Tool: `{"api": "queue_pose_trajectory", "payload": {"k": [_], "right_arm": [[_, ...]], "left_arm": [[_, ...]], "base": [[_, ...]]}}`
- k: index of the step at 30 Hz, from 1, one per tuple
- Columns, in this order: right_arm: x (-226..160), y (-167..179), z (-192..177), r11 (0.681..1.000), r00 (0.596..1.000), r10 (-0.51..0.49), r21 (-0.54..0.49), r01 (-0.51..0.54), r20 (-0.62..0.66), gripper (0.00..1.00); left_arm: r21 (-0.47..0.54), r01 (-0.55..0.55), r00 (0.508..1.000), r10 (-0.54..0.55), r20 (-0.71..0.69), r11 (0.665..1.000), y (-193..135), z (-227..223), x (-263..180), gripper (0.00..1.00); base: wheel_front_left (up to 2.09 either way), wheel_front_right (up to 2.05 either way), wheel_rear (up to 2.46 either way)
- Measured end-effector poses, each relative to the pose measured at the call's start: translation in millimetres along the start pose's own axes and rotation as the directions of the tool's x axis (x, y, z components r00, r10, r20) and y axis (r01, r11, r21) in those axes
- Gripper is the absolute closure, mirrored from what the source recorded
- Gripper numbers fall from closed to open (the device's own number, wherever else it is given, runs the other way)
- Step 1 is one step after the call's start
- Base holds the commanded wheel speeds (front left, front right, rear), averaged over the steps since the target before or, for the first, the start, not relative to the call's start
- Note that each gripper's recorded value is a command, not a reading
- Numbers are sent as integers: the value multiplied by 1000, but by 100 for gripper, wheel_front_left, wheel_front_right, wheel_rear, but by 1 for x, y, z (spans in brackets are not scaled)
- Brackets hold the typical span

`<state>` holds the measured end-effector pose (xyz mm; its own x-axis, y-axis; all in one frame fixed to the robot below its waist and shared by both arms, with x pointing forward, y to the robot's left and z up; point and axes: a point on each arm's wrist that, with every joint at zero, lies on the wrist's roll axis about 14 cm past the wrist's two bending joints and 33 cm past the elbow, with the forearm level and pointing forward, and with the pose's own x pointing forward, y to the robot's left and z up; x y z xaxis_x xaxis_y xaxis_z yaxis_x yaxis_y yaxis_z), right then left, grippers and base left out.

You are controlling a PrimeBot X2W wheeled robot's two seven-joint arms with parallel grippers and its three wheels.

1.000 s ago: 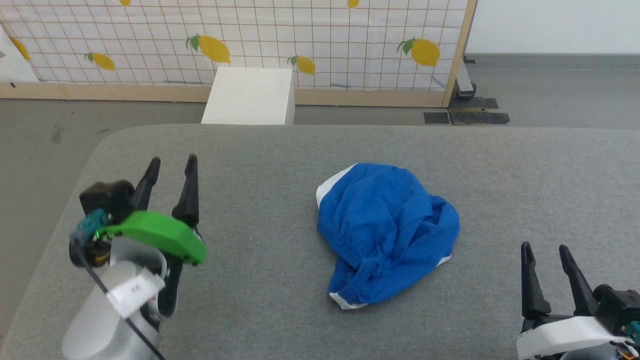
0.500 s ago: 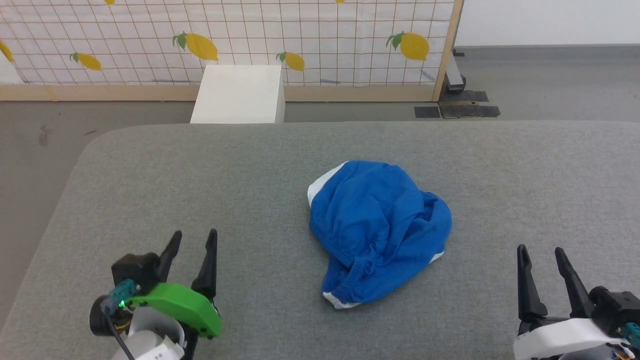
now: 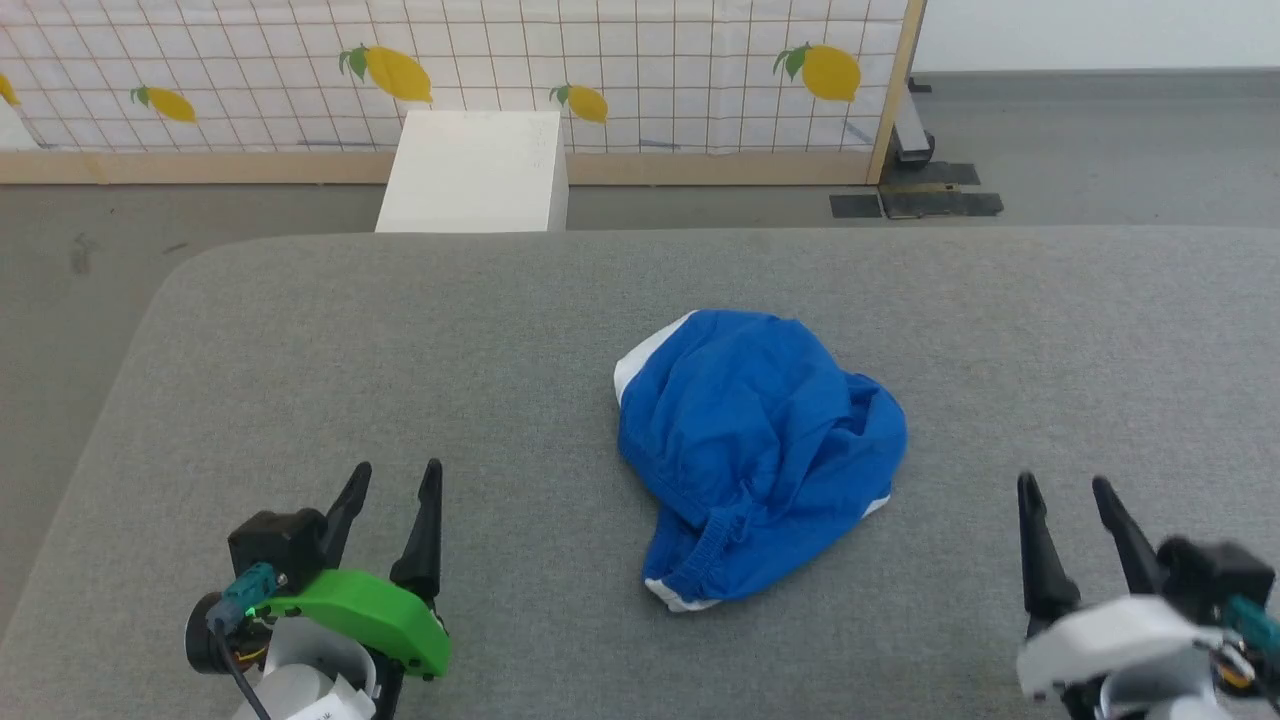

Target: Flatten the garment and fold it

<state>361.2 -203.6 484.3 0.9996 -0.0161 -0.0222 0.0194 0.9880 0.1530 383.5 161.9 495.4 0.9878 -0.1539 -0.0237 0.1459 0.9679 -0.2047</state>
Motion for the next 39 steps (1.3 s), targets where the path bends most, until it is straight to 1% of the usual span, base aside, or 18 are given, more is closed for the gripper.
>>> {"api": "queue_pose_trajectory", "payload": {"k": [4, 8, 11, 13, 15, 18, 19, 21, 23, 27, 29, 30, 31, 32, 34, 36, 37, 39], "right_arm": [[26, 8, 6, 1000, 998, 21, -19, -22, -57, 0], [62, 22, 11, 996, 987, 55, -60, -65, -153, 0], [88, 33, 10, 988, 965, 86, -103, -115, -247, 0], [105, 39, 7, 980, 942, 99, -135, -149, -322, 0], [117, 41, -3, 971, 905, 95, -162, -176, -414, 0], [127, 49, -24, 953, 829, 93, -192, -234, -552, 0], [129, 53, -32, 946, 798, 94, -197, -258, -595, 0], [129, 58, -52, 931, 725, 82, -207, -301, -684, 0], [125, 59, -70, 920, 658, 66, -210, -331, -750, 0], [114, 60, -101, 901, 538, 40, -203, -384, -842, 0], [110, 66, -110, 894, 501, 47, -188, -407, -864, 0], [109, 68, -113, 891, 491, 51, -183, -416, -870, 0], [109, 69, -114, 889, 484, 55, -178, -422, -874, 12], [110, 70, -114, 888, 481, 57, -176, -424, -875, 61], [110, 71, -112, 889, 485, 67, -168, -425, -872, 100], [111, 72, -109, 890, 500, 77, -166, -424, -862, 100], [112, 72, -105, 893, 515, 85, -164, -420, -853, 100], [117, 70, -95, 899, 558, 98, -167, -406, -824, 100]], "left_arm": [[-4, -1, 1000, 1, -3, 1000, 0, -1, 3, 0], [-7, 3, 1000, -3, 2, 1000, 0, 0, 10, 0], [-8, 5, 1000, -5, 9, 1000, 1, 3, 18, 0], [-10, 1, 1000, -1, 8, 1000, 3, 2, 22, 0], [-8, -4, 1000, 4, 4, 1000, 6, 0, 26, 0], [-8, -14, 1000, 14, -8, 1000, 11, -5, 32, 0], [-9, -19, 1000, 19, -14, 1000, 13, -7, 33, 0], [-9, -31, 999, 31, -28, 999, 17, -13, 35, 0], [-9, -42, 998, 42, -40, 999, 22, -17, 36, 0], [-8, -65, 996, 64, -59, 998, 30, -24, 37, 0], [-6, -76, 995, 76, -63, 997, 34, -25, 36, 0], [-5, -81, 995, 81, -65, 997, 35, -26, 35, 0], [-4, -86, 994, 85, -67, 996, 37, -27, 35, 0], [-3, -88, 994, 88, -69, 996, 38, -27, 35, 0], [-3, -91, 994, 90, -69, 996, 38, -27, 34, 0], [-3, -89, 994, 89, -64, 996, 38, -26, 34, 0], [-3, -86, 994, 85, -61, 996, 37, -25, 34, 0], [-3, -80, 995, 80, -56, 997, 35, -23, 35, 0]], "base": [[0, 0, 0], [0, 0, 0], [0, 0, 0], [0, 0, 0], [0, 0, 0], [0, 0, 0], [0, 0, 0], [0, 0, 0], [0, 0, 0], [0, 0, 0], [0, 0, 0], [0, 0, 0], [0, 0, 0], [0, 0, 0], [0, 0, 0], [0, 0, 0], [0, 0, 0], [0, 0, 0]]}}
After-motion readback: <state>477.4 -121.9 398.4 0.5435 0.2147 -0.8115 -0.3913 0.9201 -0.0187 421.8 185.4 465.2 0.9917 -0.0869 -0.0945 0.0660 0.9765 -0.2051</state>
